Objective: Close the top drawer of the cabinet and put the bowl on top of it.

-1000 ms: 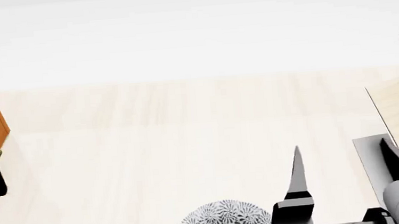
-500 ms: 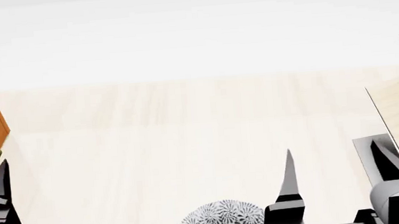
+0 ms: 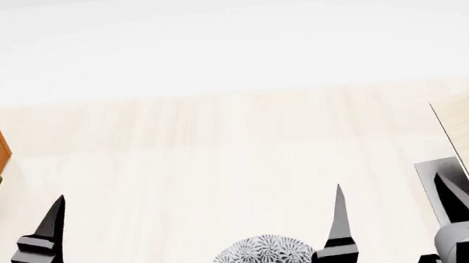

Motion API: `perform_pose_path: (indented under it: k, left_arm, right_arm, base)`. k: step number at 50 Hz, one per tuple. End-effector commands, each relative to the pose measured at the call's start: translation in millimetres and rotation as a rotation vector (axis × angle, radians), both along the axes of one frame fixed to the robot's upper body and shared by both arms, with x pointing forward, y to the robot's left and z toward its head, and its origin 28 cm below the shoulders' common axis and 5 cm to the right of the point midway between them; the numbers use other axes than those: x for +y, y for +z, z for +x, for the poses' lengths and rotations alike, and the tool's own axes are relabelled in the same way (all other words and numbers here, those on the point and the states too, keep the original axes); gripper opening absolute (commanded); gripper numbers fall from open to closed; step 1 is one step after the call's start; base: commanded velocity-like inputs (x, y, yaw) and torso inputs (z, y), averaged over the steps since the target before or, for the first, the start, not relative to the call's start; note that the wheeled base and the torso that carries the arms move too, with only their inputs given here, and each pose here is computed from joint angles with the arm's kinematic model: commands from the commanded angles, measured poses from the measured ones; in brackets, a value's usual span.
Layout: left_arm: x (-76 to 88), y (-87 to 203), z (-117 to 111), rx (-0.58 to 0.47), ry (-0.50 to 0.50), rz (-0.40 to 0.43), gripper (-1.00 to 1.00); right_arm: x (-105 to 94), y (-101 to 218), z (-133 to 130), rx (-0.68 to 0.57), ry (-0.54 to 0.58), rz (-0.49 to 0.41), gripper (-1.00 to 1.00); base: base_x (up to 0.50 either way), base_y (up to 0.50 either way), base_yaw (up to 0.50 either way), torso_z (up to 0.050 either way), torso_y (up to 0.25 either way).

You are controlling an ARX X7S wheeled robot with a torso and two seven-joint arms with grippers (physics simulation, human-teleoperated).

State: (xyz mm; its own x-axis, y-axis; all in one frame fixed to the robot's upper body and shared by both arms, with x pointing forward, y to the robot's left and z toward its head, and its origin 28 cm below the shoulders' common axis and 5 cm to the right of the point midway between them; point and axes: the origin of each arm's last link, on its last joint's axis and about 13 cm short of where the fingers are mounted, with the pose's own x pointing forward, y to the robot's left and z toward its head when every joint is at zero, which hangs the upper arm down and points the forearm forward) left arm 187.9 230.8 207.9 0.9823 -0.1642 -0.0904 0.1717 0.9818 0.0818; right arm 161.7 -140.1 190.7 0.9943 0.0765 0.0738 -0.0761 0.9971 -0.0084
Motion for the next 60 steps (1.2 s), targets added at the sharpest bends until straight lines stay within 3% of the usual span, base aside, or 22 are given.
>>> perform_pose_path:
  k: [1, 9, 20, 31, 37, 45, 60]
  left_arm:
    - [-8.1, 10, 14, 0.061, -0.063, 0.012, 1.00]
    - [-17.0, 13, 34, 0.121, -0.082, 0.011, 1.00]
    - [-25.7, 15, 45, 0.156, -0.127, 0.025, 1.00]
    - [-33.9, 26, 62, 0.257, -0.222, -0.014, 1.00]
    - [-40.9, 25, 71, 0.273, -0.274, -0.001, 1.00]
    - [-47.2, 24, 78, 0.321, -0.323, -0.057, 1.00]
    - [-52.5, 26, 98, 0.388, -0.449, -0.077, 1.00]
  right_arm:
    - [0.0, -1, -3, 0.002, 0.008, -0.008, 1.00]
    - [1.2, -5, -2, 0.016, 0.015, -0.016, 1.00]
    - [1.6, -6, -4, 0.023, 0.017, -0.025, 1.00]
    - [5.5, -2, -6, 0.014, 0.024, -0.033, 1.00]
    - [4.5, -4, -8, 0.016, 0.024, -0.034, 1.00]
    - [2.4, -5, -9, 0.020, 0.021, -0.019, 1.00]
    - [0.2, -7, -10, 0.024, 0.025, -0.013, 1.00]
  base:
    - [0.00, 0.00, 0.00, 0.000, 0.000]
    - [0.00, 0.00, 0.00, 0.000, 0.000]
    - [0.00, 0.00, 0.00, 0.000, 0.000]
    - [0.00, 0.00, 0.00, 0.000, 0.000]
    - [0.00, 0.00, 0.00, 0.000, 0.000]
    - [0.00, 0.00, 0.00, 0.000, 0.000]
    - [0.00, 0.00, 0.00, 0.000, 0.000]
